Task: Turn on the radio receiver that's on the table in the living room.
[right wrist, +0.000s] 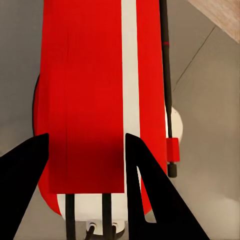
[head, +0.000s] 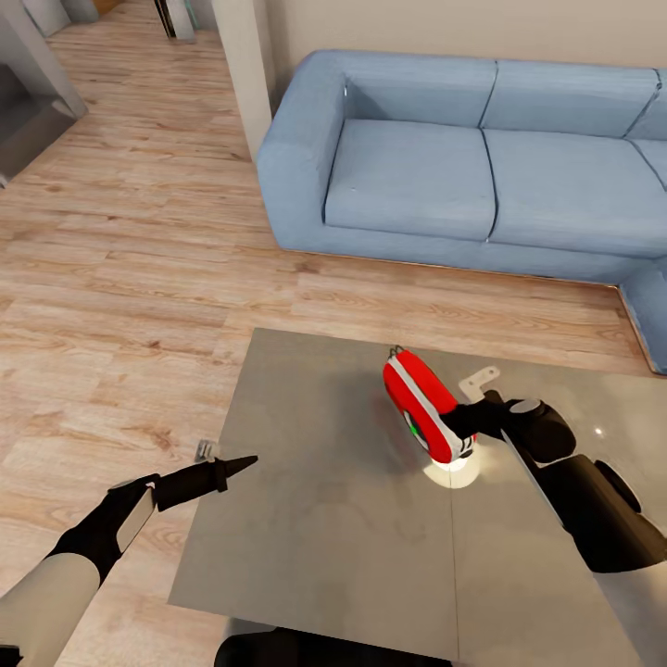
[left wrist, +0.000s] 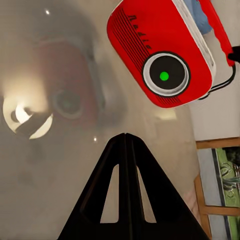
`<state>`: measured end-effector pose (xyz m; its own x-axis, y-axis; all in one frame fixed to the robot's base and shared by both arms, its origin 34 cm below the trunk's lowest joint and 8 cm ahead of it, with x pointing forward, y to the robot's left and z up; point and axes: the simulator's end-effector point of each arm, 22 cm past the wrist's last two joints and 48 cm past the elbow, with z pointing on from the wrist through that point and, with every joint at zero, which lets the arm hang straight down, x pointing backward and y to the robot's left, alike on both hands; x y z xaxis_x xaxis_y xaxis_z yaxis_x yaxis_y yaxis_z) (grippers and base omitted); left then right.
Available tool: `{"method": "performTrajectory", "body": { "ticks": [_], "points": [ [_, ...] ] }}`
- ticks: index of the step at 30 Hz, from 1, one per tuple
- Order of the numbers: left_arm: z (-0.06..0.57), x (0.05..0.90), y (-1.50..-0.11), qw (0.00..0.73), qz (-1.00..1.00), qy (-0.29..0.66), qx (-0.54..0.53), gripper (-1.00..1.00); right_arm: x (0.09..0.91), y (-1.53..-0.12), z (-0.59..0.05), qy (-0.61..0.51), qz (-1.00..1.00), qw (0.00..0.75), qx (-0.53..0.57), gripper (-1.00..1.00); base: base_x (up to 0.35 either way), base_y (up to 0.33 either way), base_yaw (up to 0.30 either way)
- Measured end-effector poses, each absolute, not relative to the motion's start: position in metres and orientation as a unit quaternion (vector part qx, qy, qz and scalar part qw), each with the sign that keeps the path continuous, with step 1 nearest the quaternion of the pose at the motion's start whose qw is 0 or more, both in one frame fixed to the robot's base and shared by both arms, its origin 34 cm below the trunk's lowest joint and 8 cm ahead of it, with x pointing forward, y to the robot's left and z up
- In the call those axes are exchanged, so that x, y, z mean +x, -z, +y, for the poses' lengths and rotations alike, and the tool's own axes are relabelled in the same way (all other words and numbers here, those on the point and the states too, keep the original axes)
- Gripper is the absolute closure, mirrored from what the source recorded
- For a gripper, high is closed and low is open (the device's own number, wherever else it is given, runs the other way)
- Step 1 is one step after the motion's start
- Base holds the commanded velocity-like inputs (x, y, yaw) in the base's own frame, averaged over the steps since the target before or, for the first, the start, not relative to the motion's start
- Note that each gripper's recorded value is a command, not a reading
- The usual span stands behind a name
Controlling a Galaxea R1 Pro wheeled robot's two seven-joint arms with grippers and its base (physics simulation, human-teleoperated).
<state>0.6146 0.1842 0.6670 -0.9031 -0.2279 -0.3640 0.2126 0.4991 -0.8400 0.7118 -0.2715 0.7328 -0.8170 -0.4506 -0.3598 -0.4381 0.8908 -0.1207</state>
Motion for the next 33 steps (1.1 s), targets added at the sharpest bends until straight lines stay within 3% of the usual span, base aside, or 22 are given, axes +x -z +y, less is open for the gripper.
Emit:
{"method": "performTrajectory", "body": {
  "ticks": [33],
  "points": [
    [0.187, 0.615, -0.661, 0.219, 0.844, 0.49, -0.01, 1.0, 0.699, -0.697, -0.258, -0.031, 0.948, 0.255, -0.189, 1.0, 0.0, 0.0, 0.0]
  ]
}}
